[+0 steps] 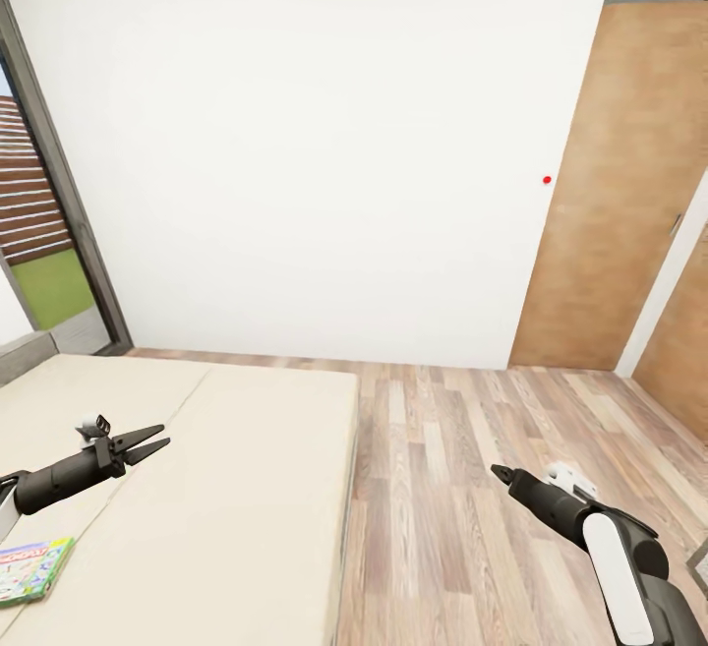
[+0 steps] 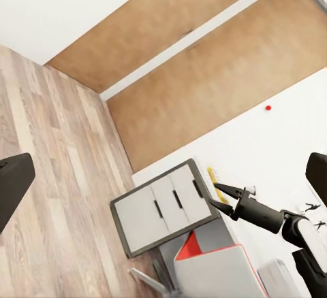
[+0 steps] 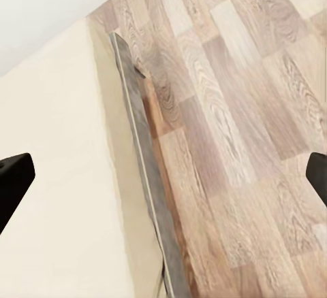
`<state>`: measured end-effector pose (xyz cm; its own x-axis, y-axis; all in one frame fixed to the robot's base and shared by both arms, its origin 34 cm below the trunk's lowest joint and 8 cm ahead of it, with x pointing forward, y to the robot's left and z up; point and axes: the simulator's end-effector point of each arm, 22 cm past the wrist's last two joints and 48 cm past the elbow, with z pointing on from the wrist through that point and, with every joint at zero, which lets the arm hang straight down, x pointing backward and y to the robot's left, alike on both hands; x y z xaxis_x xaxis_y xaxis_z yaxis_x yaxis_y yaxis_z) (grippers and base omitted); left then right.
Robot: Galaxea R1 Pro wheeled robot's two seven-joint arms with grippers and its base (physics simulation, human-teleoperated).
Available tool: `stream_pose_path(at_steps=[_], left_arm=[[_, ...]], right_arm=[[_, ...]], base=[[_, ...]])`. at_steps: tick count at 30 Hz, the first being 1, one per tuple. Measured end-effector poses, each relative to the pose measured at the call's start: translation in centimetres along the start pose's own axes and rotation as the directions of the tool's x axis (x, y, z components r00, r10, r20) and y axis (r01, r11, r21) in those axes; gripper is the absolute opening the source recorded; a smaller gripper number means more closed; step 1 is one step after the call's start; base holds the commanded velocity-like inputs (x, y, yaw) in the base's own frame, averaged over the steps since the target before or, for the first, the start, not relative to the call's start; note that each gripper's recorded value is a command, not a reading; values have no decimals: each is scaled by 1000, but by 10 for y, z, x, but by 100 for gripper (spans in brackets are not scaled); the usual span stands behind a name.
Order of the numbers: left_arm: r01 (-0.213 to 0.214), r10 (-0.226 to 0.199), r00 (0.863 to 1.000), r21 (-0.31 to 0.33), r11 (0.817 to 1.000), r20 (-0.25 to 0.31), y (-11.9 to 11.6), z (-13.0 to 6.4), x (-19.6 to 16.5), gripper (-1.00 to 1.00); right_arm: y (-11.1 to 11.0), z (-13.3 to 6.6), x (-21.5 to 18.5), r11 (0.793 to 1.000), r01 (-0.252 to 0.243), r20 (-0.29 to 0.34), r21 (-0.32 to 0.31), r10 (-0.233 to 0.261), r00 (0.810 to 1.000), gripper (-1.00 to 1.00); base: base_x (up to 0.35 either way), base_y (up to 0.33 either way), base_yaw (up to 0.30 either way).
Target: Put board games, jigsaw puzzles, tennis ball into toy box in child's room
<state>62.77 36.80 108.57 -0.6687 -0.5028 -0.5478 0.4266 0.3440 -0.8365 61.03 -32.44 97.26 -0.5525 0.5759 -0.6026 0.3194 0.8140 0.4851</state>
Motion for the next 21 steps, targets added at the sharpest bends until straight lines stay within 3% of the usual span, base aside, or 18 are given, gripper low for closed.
stream_pose_path(at_steps=[8, 21], left_arm=[[-1, 1, 1000, 2, 1000, 0, -1, 0, 0, 100], [-1, 1, 1000, 2, 1000, 1, -1, 0, 0, 100]], right_arm=[[0, 0, 0, 1000, 0, 1, -1, 0, 1000, 100], [0, 0, 0, 1000, 1, 1, -1, -1, 1000, 100]], base=[[0, 183, -83], [0, 31, -3]])
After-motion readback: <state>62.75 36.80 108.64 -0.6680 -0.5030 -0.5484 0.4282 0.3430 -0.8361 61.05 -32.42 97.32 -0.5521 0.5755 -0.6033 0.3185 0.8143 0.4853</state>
